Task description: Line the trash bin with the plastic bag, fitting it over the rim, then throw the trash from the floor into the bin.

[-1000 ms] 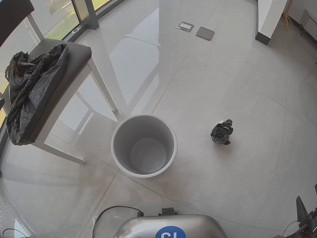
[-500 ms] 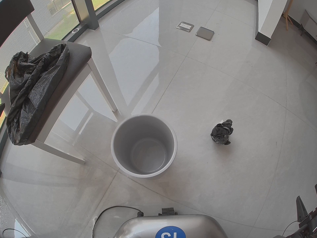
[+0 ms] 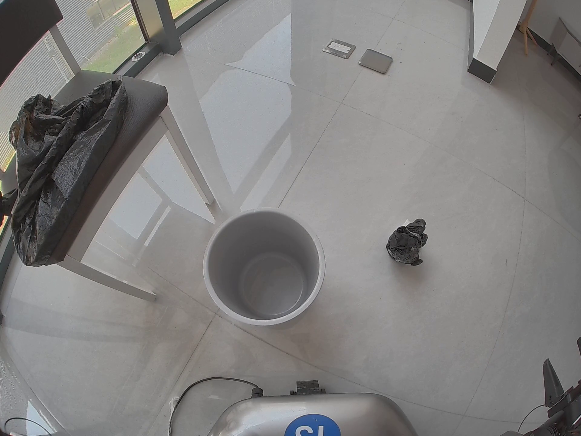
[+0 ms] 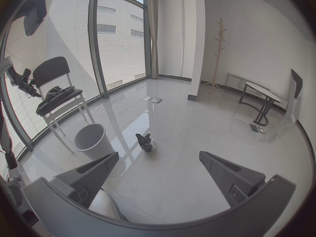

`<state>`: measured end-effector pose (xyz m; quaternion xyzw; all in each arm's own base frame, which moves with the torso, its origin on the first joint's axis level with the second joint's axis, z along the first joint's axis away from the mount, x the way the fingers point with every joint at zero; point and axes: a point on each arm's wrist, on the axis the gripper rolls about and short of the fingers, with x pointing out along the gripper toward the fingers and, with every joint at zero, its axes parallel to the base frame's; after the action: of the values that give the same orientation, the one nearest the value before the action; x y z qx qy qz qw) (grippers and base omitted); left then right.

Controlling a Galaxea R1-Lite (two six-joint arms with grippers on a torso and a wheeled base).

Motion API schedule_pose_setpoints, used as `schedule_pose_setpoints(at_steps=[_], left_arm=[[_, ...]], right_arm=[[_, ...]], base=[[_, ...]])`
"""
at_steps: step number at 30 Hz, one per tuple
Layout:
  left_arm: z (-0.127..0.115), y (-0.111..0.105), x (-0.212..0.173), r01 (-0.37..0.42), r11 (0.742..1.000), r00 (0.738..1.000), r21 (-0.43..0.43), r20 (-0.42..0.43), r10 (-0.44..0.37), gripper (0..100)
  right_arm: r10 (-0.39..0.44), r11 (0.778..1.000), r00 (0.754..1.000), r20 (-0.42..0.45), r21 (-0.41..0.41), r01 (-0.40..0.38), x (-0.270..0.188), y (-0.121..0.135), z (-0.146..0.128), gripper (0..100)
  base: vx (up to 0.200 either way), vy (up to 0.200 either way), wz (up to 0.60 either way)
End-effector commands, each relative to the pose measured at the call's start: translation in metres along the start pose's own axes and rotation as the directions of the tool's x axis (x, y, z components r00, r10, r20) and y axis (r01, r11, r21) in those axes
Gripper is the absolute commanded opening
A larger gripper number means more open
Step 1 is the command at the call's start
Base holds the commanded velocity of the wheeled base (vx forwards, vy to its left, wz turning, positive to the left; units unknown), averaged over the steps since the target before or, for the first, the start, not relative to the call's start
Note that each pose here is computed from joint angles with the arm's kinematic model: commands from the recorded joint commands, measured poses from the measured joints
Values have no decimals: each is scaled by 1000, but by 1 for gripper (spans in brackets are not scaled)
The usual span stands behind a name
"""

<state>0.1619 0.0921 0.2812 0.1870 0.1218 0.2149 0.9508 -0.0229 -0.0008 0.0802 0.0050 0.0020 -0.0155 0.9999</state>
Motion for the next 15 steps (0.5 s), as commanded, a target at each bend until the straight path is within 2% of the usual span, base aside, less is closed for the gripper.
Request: schedule_pose_setpoints(at_steps=[1, 9, 15], left_arm=[[1, -2, 1, 12, 1000, 1000, 2, 4, -12, 100], [9, -4, 7, 36, 998, 999, 60, 8, -37, 100], [17, 0, 6, 65, 996, 994, 62, -93, -59, 100]], right_arm=[[0, 1000, 1000, 0, 1, 0, 0, 0, -5, 100], [0, 1000, 1000, 0, 1, 0, 0, 0, -5, 100], [0, 1000, 1000, 0, -1, 0, 0, 0, -5, 100]], base=[[0, 0, 0], [0, 0, 0], [0, 0, 0]])
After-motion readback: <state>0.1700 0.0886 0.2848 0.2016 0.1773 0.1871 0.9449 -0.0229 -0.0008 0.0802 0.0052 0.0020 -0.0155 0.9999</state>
